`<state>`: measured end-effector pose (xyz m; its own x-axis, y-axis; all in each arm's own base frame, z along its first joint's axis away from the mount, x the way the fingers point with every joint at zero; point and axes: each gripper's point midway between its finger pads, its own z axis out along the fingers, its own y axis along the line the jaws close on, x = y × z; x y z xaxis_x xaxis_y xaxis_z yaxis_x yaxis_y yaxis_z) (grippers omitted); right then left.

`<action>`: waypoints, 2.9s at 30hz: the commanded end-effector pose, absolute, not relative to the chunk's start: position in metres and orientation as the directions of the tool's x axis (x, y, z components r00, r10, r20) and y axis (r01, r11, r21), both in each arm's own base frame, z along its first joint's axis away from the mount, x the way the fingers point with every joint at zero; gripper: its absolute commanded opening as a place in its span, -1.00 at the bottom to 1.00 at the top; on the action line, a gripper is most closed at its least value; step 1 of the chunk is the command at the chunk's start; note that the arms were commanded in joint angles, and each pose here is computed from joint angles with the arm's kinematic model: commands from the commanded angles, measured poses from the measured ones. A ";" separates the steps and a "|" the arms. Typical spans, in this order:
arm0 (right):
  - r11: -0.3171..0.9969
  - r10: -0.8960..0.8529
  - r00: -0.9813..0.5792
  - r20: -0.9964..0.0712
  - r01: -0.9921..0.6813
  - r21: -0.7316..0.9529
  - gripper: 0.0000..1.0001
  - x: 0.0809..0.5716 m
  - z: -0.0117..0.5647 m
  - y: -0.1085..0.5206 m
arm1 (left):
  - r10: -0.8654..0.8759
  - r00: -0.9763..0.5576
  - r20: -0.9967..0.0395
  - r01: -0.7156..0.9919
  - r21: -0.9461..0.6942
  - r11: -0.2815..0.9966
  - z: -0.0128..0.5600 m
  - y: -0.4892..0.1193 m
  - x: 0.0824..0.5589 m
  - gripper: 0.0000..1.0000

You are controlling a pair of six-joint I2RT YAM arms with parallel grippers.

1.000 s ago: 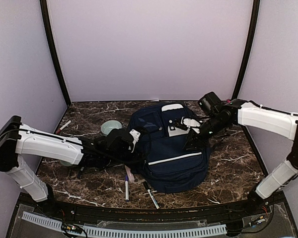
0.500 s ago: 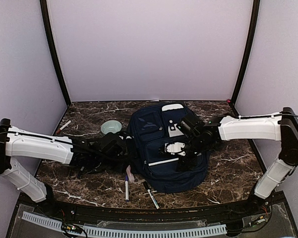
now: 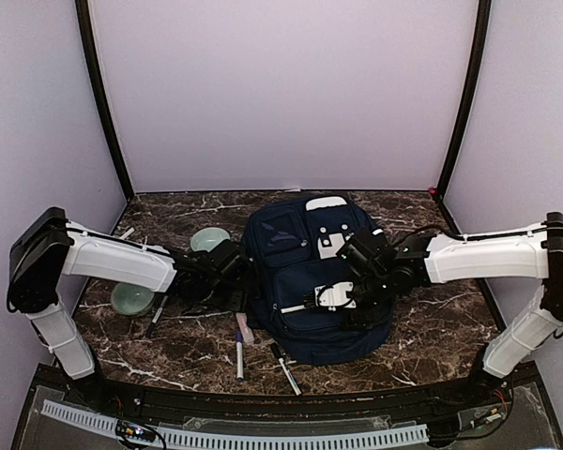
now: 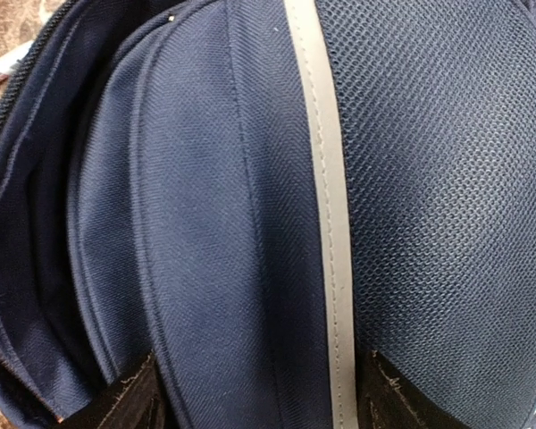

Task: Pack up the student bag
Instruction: Move the student bag to the center of the board, then grab the upper front pocket of the student bag, then grab the pen at the center of the board.

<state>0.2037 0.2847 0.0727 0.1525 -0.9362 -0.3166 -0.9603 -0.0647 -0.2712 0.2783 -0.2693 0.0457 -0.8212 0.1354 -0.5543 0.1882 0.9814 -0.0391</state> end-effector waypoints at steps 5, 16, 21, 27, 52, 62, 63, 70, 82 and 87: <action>0.030 -0.950 0.122 -0.287 -0.880 -0.473 0.27 0.241 0.073 0.281 | 0.185 -0.783 -0.594 0.271 -0.059 0.961 0.045 -0.312 0.329 0.28; 0.159 -0.919 0.086 -0.386 -0.813 -0.560 -0.21 0.270 0.118 0.285 | 0.271 -0.697 -0.664 0.400 -0.047 0.915 0.067 -0.374 0.380 0.27; 0.217 -0.907 0.054 -0.417 -0.790 -0.574 -0.34 0.286 0.128 0.282 | 0.307 -0.681 -0.665 0.398 0.015 0.917 0.099 -0.358 0.380 0.30; 0.296 -0.875 0.036 -0.483 -0.750 -0.592 -0.38 0.308 0.155 0.279 | 0.285 -0.712 -0.642 0.383 -0.015 0.923 0.128 -0.317 0.340 0.32; 0.491 -0.716 0.008 -0.698 -0.705 -0.511 -1.00 0.329 0.243 0.286 | 0.086 -0.930 -0.357 0.182 -0.244 0.953 0.048 -0.291 0.213 0.07; 0.496 -0.682 0.053 -0.729 -0.700 -0.514 -1.00 0.328 0.275 0.292 | 0.036 -0.957 -0.289 0.102 -0.218 0.971 0.026 -0.291 0.210 0.06; 0.493 -0.677 0.049 -0.735 -0.710 -0.502 -1.00 0.327 0.273 0.294 | 0.035 -0.956 -0.292 0.097 -0.200 0.975 0.024 -0.289 0.211 0.06; 0.481 -0.678 0.037 -0.734 -0.732 -0.482 -1.00 0.323 0.260 0.295 | 0.045 -0.950 -0.308 0.091 -0.135 0.987 0.019 -0.289 0.224 -0.08; 0.480 -0.691 0.026 -0.722 -0.730 -0.486 -1.00 0.320 0.245 0.289 | 0.250 -0.921 -0.298 0.298 -0.125 0.946 0.014 -0.322 0.233 -0.50; 0.485 -0.691 0.022 -0.723 -0.728 -0.485 -1.00 0.319 0.245 0.287 | 0.468 -0.850 -0.242 0.500 -0.094 0.861 0.015 -0.335 0.227 -0.13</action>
<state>0.3091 0.2826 0.2063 -0.0248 -0.7734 -0.6334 -0.7860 0.4066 -0.4657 0.2413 -0.3401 0.0219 -0.9003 0.2850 -0.3290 0.3465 0.9267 -0.1454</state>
